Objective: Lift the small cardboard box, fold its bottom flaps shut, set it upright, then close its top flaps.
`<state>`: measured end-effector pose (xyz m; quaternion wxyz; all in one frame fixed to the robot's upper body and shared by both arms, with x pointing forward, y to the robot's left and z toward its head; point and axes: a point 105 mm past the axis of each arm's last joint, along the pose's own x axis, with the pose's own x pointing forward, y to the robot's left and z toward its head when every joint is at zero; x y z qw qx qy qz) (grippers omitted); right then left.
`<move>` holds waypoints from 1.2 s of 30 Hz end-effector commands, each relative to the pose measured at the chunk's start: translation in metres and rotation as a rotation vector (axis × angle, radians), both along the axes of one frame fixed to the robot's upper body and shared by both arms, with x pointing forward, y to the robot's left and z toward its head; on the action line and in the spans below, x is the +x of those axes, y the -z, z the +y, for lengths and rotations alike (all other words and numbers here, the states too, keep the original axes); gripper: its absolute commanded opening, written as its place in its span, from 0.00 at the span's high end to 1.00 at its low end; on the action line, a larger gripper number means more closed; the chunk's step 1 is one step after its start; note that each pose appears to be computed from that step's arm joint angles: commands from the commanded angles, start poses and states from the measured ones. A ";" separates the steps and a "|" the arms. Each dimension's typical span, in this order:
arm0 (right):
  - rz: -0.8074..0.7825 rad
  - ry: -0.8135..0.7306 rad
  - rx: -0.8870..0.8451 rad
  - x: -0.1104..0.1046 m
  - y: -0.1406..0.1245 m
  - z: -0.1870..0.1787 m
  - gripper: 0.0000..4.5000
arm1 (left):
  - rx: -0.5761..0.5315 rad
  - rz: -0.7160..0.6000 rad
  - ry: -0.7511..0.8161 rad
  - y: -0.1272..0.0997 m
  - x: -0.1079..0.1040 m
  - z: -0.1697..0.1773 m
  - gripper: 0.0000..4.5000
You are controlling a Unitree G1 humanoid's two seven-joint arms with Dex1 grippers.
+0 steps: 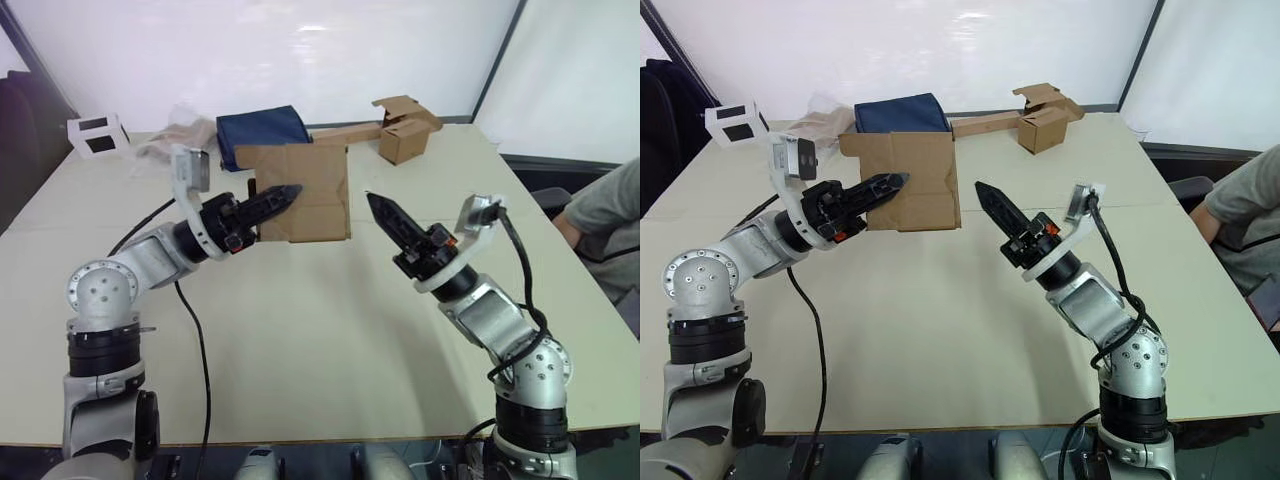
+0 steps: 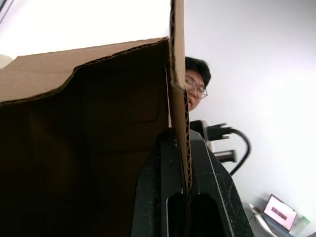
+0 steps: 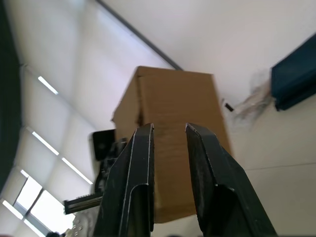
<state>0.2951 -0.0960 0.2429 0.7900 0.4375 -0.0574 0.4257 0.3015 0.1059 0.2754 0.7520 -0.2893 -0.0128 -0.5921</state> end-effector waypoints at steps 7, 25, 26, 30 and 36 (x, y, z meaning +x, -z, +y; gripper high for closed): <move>-0.084 -0.057 -0.071 -0.010 -0.012 0.022 0.99 | -0.015 -0.053 0.015 -0.011 -0.006 -0.003 1.00; -0.133 0.041 -0.271 -0.013 -0.001 -0.008 0.99 | 0.018 -0.060 0.035 -0.009 -0.003 -0.008 1.00; -0.146 0.070 -0.329 -0.011 0.001 -0.015 0.99 | 0.074 -0.062 0.032 -0.007 0.000 -0.012 1.00; -0.206 0.148 -0.495 -0.009 -0.001 -0.044 0.99 | 0.415 -0.098 -0.027 0.001 0.021 -0.034 1.00; -0.271 0.306 -0.713 0.002 0.001 -0.078 0.99 | 0.777 -0.225 0.031 0.012 0.035 -0.049 1.00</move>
